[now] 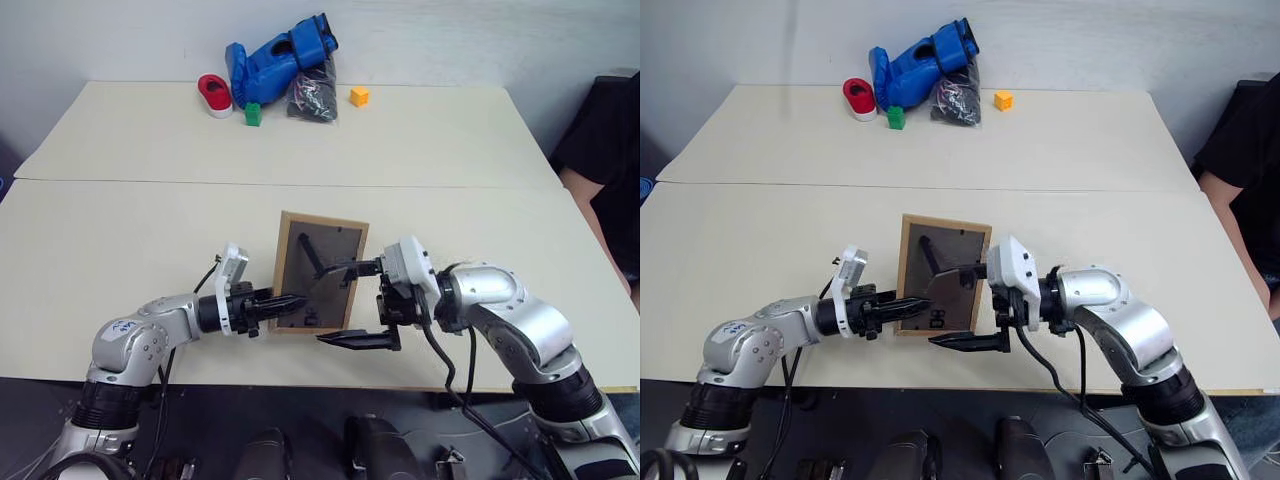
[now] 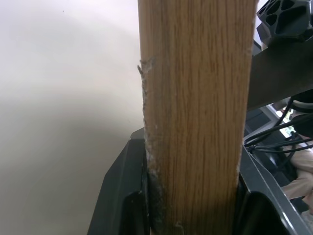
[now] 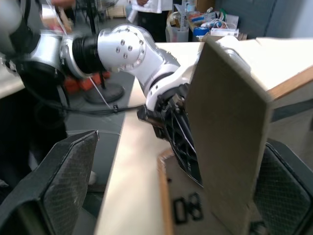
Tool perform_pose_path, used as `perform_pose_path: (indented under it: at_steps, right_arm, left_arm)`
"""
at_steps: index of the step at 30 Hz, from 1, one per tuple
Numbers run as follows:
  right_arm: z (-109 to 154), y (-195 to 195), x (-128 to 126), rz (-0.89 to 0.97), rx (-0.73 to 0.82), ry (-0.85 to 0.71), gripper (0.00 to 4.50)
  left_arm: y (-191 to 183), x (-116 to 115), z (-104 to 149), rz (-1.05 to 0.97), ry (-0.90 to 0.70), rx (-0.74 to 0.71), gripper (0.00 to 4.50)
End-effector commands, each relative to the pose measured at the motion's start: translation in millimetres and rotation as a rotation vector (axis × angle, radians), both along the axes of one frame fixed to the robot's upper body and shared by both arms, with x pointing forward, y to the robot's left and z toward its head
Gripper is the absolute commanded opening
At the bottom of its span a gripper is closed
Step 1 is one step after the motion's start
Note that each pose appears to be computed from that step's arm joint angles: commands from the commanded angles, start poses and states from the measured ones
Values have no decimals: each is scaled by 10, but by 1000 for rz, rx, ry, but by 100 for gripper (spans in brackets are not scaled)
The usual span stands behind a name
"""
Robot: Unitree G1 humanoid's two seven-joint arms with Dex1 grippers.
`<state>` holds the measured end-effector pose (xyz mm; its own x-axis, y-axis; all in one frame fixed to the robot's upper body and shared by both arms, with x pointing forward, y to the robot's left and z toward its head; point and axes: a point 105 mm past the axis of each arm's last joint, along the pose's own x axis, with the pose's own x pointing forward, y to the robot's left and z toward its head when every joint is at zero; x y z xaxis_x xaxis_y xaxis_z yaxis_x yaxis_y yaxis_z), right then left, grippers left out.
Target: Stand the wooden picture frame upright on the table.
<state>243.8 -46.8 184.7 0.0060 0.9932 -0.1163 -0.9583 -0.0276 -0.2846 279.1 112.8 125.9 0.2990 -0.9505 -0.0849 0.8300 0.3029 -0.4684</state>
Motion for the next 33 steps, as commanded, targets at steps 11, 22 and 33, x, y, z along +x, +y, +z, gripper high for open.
perform_pose_path:
  at_steps: [11, 22, 33]
  right_arm:
    - [214, -726, 423, -191, -48, -714, 447]
    - [76, -237, 545, -95, -27, -1087, 447]
    - [64, -13, 574, -179, 93, -1196, 289]
  left_arm:
    - [290, -229, 355, -155, 557, -118, 127]
    - [185, -192, 508, -238, 761, -194, 127]
    - [117, -126, 638, -271, 778, -260, 127]
